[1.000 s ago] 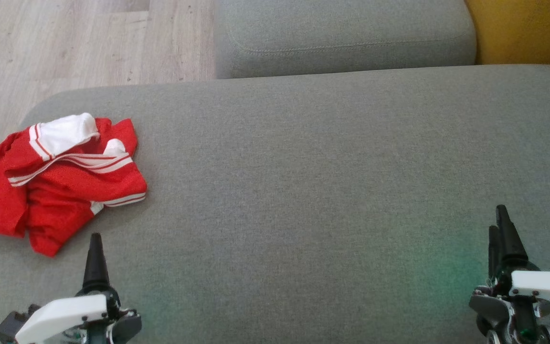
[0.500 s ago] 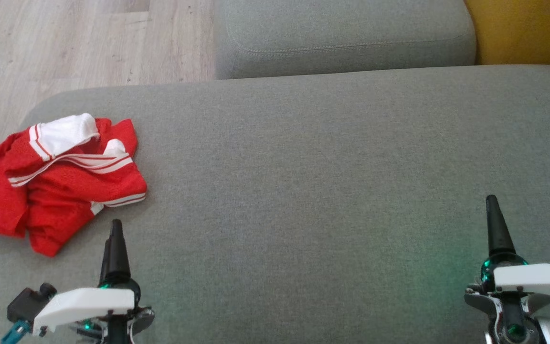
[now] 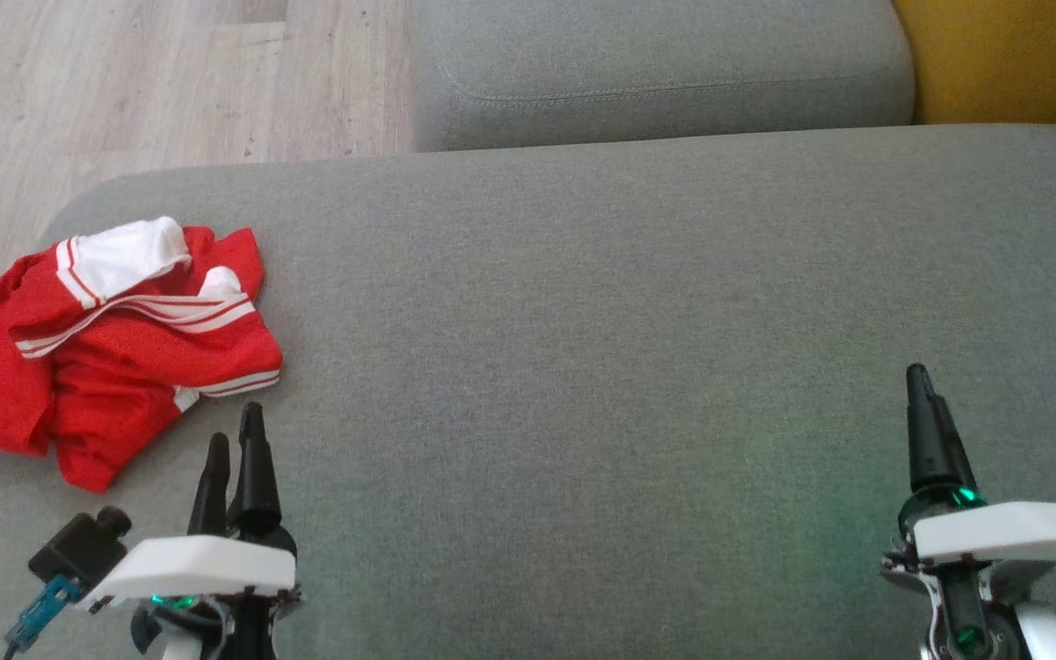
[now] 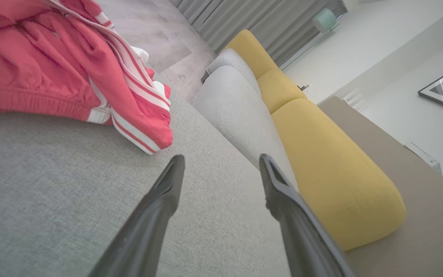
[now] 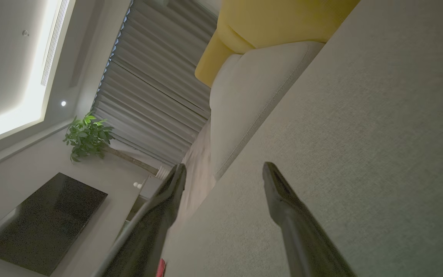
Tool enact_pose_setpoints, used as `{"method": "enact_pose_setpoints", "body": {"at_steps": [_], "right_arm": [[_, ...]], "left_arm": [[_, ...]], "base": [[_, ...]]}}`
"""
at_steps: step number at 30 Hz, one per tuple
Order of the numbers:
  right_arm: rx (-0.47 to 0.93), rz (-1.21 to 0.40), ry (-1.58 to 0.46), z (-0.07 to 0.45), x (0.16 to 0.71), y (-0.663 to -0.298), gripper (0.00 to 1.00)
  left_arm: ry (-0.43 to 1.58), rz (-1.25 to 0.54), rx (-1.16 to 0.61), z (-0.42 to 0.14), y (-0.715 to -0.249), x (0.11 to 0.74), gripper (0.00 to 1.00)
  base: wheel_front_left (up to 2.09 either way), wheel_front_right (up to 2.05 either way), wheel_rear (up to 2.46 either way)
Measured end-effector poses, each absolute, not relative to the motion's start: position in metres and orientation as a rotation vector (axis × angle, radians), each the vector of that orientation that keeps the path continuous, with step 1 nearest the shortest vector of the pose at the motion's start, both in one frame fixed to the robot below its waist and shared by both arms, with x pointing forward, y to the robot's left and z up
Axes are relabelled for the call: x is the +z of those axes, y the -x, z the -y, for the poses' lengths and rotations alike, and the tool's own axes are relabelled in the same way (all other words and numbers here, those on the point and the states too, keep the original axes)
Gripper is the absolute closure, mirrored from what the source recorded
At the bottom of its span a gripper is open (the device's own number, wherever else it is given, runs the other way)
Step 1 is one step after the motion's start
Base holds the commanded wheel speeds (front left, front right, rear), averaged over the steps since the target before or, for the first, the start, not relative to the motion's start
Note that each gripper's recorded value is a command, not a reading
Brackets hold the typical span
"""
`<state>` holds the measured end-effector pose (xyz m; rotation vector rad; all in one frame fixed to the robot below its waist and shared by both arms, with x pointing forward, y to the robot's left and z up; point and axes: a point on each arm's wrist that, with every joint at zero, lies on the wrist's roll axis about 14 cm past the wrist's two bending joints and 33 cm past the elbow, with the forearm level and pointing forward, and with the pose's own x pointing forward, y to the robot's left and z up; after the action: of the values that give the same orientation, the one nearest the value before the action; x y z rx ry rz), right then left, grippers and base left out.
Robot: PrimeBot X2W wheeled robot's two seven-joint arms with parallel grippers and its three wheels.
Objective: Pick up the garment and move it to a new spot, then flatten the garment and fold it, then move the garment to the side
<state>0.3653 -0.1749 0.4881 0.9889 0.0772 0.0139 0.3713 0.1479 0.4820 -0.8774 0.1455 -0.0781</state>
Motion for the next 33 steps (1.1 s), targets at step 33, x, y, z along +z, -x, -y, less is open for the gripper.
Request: {"method": "enact_pose_setpoints", "body": {"at_steps": [33], "right_arm": [[0.144, -0.078, -0.567, 0.15, 0.502, -0.36, 0.0]], "left_arm": [[0.404, -0.146, -0.102, -0.146, -0.369, 0.472, 0.0]], "base": [[0.0, 0.0, 0.0]]}}
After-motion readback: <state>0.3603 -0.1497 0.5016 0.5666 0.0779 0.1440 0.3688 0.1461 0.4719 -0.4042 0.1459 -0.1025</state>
